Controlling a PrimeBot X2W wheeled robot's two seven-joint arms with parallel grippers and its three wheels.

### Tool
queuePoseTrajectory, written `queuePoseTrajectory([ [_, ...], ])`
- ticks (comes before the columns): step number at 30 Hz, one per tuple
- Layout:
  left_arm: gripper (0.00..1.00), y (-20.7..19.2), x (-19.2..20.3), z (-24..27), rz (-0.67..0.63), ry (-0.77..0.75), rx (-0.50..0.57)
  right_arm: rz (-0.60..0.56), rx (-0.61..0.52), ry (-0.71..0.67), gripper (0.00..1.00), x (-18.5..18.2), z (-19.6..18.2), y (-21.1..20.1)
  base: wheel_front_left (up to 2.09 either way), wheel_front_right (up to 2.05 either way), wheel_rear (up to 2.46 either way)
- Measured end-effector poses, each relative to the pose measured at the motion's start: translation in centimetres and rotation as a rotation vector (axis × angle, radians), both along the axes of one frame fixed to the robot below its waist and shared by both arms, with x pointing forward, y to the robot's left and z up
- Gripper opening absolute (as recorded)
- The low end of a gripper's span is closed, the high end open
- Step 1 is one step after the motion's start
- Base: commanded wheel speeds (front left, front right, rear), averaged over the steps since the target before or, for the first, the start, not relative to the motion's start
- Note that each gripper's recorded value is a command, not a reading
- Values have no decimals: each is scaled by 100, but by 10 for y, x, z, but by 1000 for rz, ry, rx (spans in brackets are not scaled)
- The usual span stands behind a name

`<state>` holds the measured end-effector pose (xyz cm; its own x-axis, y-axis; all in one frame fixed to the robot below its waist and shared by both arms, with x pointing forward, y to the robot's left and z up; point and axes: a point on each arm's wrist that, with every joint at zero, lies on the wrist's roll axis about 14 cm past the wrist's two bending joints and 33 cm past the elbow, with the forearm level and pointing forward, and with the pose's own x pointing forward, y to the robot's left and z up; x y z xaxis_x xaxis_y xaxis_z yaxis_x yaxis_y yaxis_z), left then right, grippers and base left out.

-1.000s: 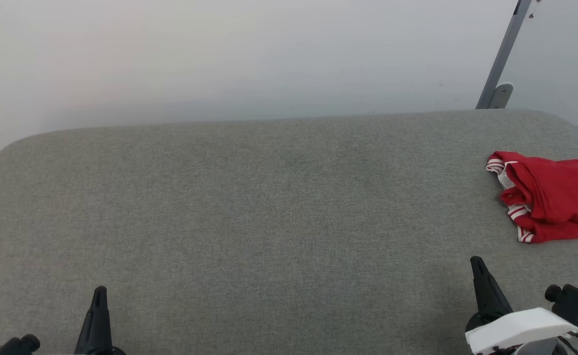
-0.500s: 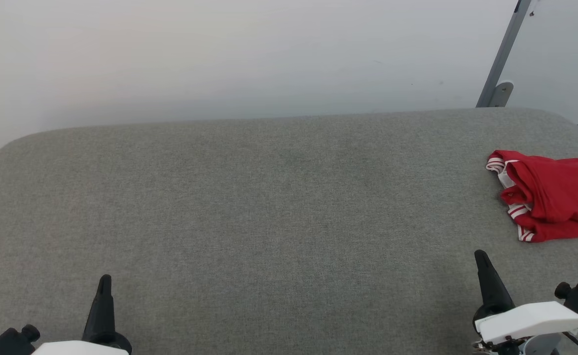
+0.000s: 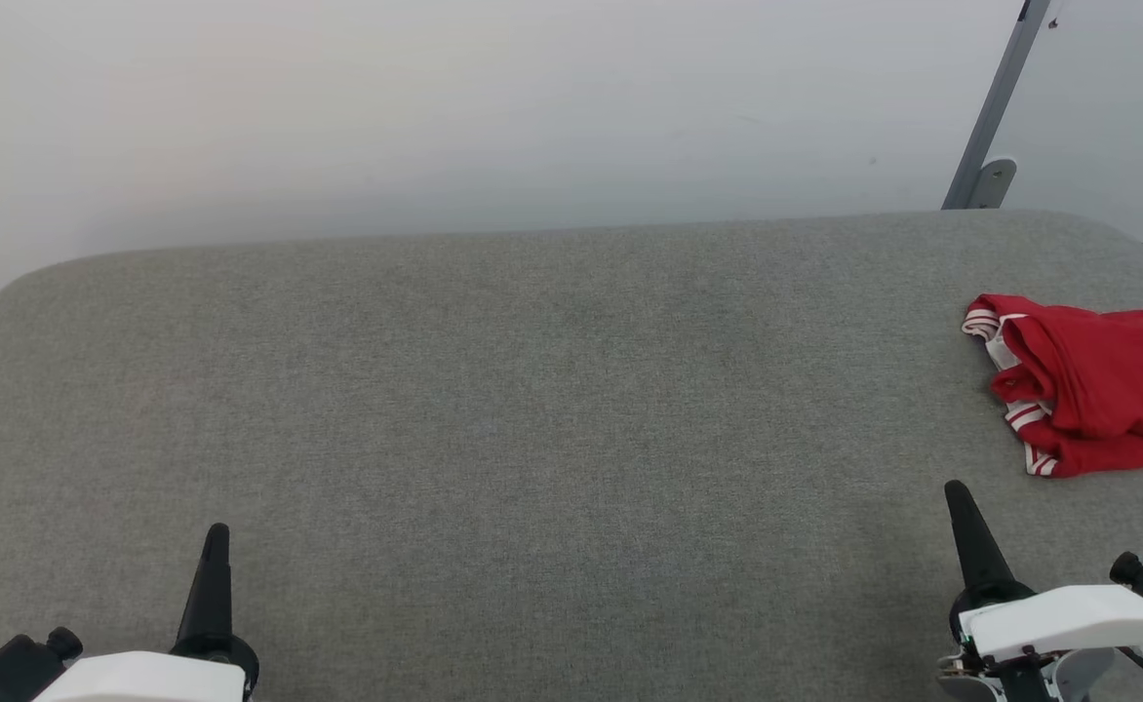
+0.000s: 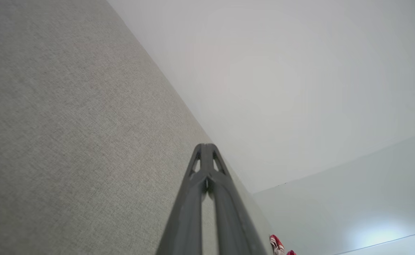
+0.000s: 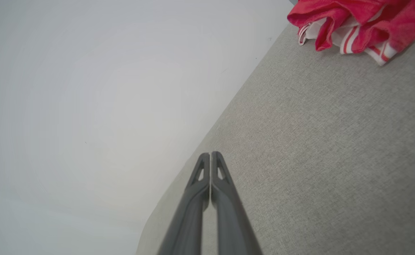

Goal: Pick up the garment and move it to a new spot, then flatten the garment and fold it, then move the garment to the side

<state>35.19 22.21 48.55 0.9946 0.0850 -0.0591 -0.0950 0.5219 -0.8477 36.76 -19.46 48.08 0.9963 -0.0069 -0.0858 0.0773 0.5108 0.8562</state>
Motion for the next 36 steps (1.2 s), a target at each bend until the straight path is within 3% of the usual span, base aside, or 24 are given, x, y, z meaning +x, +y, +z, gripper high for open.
queuePoseTrajectory([
  [36,0,-13,20,7,-29,-30,-325,-20,317,-36,0,12,12,-4,0,0,0],
])
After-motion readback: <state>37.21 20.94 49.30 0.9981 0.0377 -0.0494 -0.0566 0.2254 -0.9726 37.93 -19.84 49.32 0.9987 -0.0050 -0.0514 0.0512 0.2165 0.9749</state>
